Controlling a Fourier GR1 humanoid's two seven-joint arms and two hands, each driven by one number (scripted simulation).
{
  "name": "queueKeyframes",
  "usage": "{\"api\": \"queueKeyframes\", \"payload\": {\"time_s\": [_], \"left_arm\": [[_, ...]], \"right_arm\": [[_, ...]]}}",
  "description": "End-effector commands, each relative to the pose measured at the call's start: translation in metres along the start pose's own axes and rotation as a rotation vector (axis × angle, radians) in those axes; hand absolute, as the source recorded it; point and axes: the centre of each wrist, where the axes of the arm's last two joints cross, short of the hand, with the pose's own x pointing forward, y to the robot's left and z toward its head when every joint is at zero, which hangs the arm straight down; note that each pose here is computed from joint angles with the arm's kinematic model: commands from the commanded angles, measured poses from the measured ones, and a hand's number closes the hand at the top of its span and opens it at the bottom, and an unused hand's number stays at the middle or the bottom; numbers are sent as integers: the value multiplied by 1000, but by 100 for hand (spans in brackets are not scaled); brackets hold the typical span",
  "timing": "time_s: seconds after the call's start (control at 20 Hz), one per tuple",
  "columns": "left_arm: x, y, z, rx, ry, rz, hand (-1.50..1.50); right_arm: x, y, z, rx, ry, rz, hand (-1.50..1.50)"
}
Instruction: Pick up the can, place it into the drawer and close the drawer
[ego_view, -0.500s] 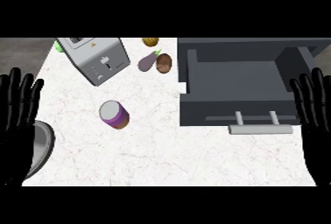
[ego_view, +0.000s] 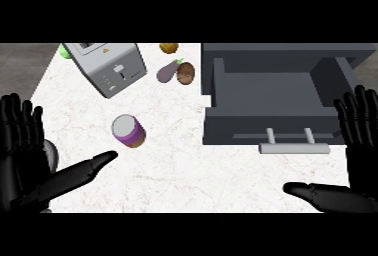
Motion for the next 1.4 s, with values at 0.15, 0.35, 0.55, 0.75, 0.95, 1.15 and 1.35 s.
{"api": "queueKeyframes", "payload": {"time_s": [0.15, 0.35, 0.55, 0.75, 0.95, 1.15, 1.35], "left_arm": [[3, -36, 15, 182, 174, 10, -150], [11, -45, 26, 179, 169, -14, -150], [-5, -48, 6, 200, 167, -31, -150], [-7, -59, 15, 165, 222, -18, -150], [-2, -69, 3, 156, 245, -5, -150], [-44, -87, 26, 178, 271, -56, -150], [-62, -82, 13, 190, 293, -50, -150]], "right_arm": [[-4, -12, 3, -74, 145, 14, -150], [-8, -3, 21, -63, 124, 3, -150], [6, -3, 8, -61, 141, -2, -150], [10, -21, 22, -62, 116, 12, -150], [-1, -34, 37, -78, 112, 4, -150], [-5, -32, 24, -65, 113, 10, -150], [6, -30, 24, -74, 103, 9, -150]]}}
